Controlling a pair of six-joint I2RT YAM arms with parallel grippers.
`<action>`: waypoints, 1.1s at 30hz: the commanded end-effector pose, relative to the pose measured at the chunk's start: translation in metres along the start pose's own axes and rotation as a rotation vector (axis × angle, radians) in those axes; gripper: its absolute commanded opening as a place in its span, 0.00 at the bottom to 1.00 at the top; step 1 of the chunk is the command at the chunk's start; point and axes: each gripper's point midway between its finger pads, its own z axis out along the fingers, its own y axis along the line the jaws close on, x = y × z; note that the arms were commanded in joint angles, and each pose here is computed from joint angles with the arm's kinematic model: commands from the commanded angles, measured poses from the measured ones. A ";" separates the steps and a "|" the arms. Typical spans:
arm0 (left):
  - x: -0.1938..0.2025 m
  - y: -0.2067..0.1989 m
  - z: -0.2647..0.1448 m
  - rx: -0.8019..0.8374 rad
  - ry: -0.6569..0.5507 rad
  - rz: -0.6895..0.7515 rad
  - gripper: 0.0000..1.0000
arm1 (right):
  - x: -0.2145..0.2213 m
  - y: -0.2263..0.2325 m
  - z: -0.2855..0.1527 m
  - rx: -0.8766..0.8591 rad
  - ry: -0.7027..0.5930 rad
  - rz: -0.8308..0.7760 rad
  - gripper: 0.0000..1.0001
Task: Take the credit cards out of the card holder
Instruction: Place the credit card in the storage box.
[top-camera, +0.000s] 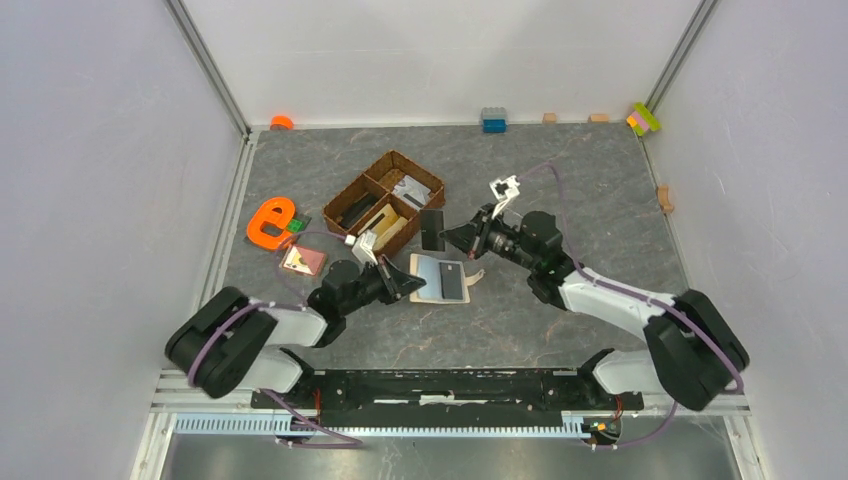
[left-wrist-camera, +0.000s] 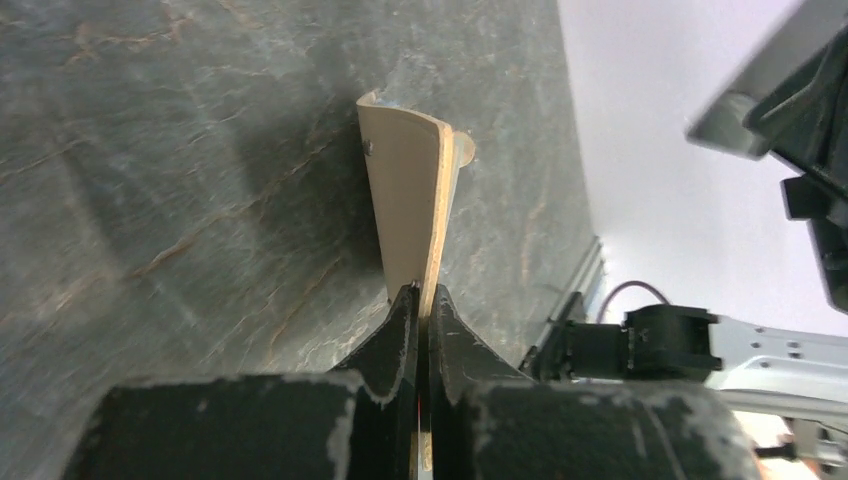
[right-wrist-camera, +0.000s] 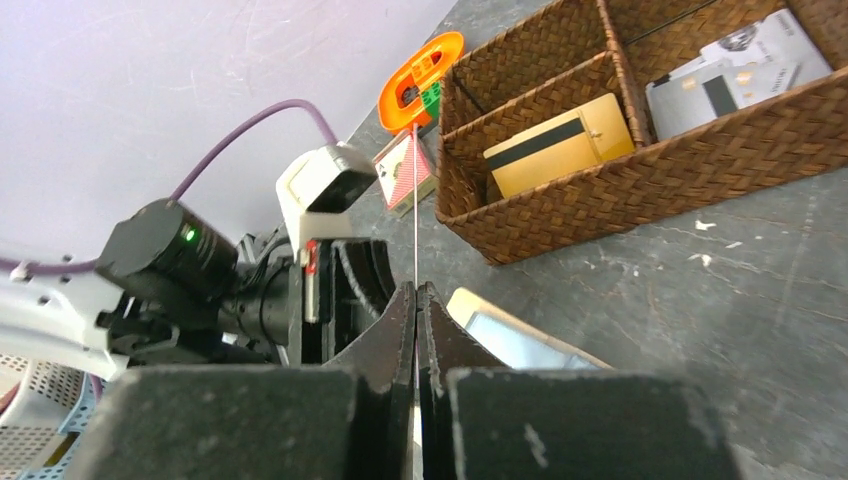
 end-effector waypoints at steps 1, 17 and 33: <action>0.003 0.036 -0.020 -0.219 -0.062 0.126 0.02 | -0.027 0.023 0.030 -0.059 -0.088 0.032 0.00; -0.009 0.074 -0.078 -0.446 -0.296 0.175 0.02 | -0.023 0.028 0.145 -0.142 -0.195 0.297 0.00; -0.026 0.093 -0.103 -0.531 -0.432 0.200 0.02 | 0.003 -0.015 0.246 0.014 -0.304 0.421 0.00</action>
